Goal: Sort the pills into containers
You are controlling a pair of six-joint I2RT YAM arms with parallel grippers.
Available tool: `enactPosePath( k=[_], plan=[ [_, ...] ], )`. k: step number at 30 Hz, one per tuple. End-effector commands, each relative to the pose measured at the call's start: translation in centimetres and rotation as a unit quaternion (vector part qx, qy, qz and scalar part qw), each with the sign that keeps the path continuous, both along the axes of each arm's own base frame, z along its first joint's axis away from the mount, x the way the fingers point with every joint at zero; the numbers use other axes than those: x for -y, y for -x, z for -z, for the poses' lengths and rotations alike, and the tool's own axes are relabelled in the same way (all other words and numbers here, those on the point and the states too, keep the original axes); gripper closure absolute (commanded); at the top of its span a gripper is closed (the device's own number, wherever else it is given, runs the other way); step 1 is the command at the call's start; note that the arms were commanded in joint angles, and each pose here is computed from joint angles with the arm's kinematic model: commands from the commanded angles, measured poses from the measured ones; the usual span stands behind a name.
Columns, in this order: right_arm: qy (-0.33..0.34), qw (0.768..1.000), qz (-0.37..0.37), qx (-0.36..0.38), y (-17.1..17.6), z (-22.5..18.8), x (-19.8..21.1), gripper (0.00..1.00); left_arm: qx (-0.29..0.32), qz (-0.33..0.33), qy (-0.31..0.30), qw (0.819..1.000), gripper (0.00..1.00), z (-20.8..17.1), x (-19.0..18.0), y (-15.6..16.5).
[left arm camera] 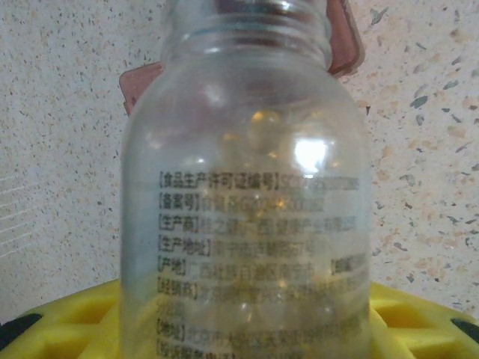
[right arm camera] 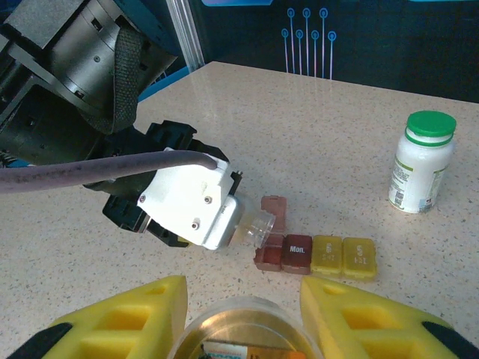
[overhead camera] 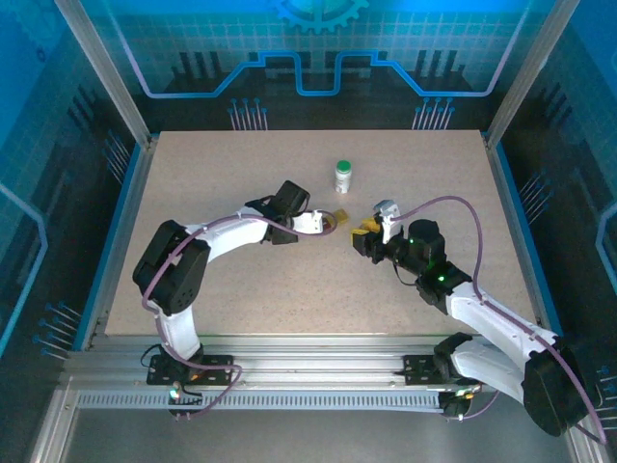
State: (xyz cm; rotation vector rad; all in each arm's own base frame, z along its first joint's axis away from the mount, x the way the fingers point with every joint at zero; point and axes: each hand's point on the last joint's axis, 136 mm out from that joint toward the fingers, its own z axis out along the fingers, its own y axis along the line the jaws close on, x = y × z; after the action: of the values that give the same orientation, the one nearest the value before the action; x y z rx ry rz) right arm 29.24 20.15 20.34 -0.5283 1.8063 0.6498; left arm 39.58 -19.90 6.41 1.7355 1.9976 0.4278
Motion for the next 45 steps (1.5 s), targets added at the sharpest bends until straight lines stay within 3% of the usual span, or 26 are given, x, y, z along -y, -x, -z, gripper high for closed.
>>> enactPosePath(
  k=[1,16,27,45],
  plan=[
    [-0.015,1.000,0.002,0.013,-0.1,-0.9,0.2,0.81,-0.004,0.008,-0.027,1.000,1.00,-0.1,-0.4,-0.4],
    [-0.020,1.000,0.000,0.016,0.0,-1.3,0.2,0.81,0.004,0.055,-0.094,0.994,1.00,0.6,0.5,-0.9],
    [-0.022,1.000,0.000,0.014,0.1,-1.3,0.2,0.81,0.043,0.105,-0.179,0.977,1.00,-0.1,1.0,-1.6],
    [-0.028,1.000,-0.007,0.005,0.1,-1.2,-0.2,0.81,0.038,0.079,-0.163,0.983,1.00,-1.1,0.4,-1.8]
  ],
)
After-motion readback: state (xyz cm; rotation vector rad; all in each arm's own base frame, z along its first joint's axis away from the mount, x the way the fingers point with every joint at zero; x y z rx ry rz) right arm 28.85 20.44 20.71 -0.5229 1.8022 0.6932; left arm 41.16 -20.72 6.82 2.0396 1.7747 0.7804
